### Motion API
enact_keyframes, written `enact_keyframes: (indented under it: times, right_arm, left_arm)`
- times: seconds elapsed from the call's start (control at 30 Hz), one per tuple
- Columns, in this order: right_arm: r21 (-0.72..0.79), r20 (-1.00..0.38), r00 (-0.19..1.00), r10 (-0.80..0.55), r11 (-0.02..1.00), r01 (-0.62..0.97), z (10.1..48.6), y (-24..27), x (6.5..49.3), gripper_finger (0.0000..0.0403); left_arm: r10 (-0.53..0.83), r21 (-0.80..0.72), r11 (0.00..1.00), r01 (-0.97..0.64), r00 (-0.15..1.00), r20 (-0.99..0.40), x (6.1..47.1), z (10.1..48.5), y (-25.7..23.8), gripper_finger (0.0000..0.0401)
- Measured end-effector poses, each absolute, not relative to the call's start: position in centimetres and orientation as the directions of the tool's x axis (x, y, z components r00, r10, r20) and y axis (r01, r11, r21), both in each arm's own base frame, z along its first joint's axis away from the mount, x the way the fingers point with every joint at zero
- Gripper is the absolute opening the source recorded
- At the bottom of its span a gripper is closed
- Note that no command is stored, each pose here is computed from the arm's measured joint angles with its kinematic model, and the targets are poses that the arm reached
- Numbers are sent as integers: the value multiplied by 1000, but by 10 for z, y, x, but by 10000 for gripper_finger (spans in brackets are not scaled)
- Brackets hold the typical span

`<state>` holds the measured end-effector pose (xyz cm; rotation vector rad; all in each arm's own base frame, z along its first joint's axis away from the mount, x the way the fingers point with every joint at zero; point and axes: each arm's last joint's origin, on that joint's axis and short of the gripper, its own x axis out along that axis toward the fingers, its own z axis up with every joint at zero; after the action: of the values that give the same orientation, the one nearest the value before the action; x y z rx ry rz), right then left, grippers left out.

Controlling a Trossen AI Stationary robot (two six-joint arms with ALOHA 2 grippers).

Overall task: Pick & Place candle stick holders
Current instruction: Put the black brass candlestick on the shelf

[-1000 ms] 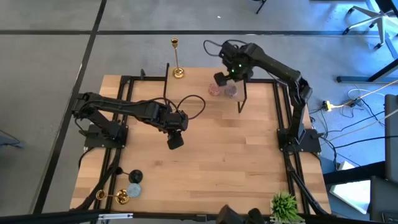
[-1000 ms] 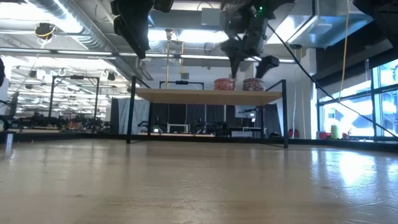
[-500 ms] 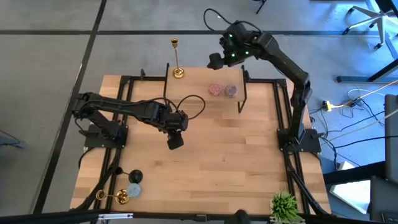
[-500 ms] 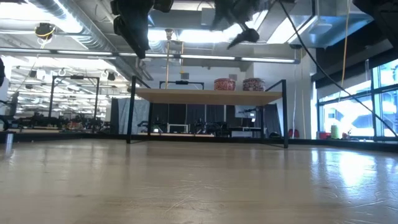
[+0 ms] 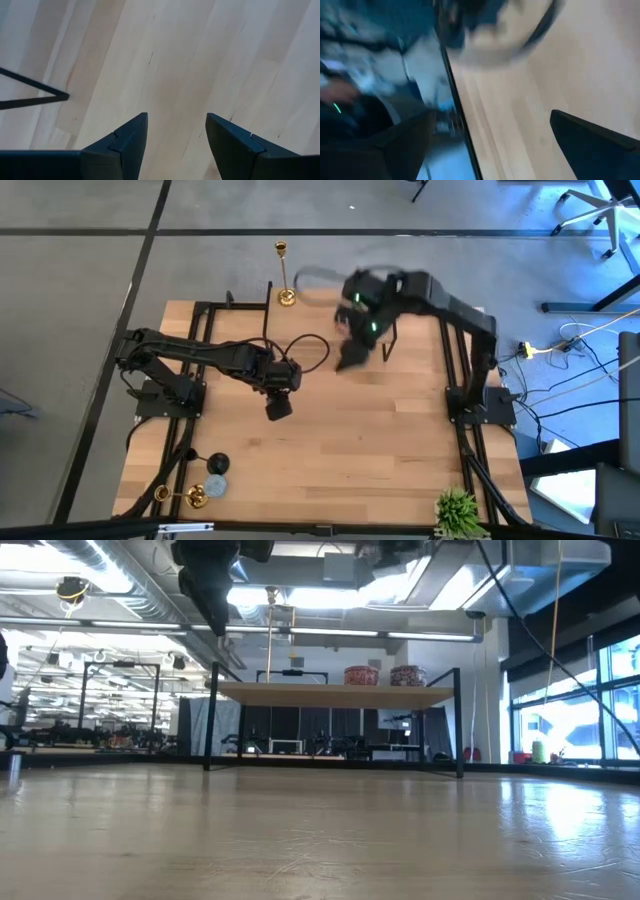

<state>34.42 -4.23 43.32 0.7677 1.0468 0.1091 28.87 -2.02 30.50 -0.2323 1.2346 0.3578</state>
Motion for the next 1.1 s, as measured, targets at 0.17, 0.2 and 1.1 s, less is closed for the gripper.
enact_keyframes:
  times: [0.17, 0.2, 1.1]
  right_arm:
    - [497, -838, 371, 400, 841, 215, 424, 20, 338, 399]
    - [490, -843, 352, 406, 850, 193, 424, 30, 335, 399]
    - [548, -722, 421, 549, 825, -137, 439, 189, 306, 399]
  left_arm:
    - [143, 27, 921, -388, 274, -951, 288, 305, -20, 198]
    - [143, 27, 921, -388, 274, -951, 288, 305, -20, 198]
    - [129, -63, 799, -598, 273, -953, 287, 305, -27, 198]
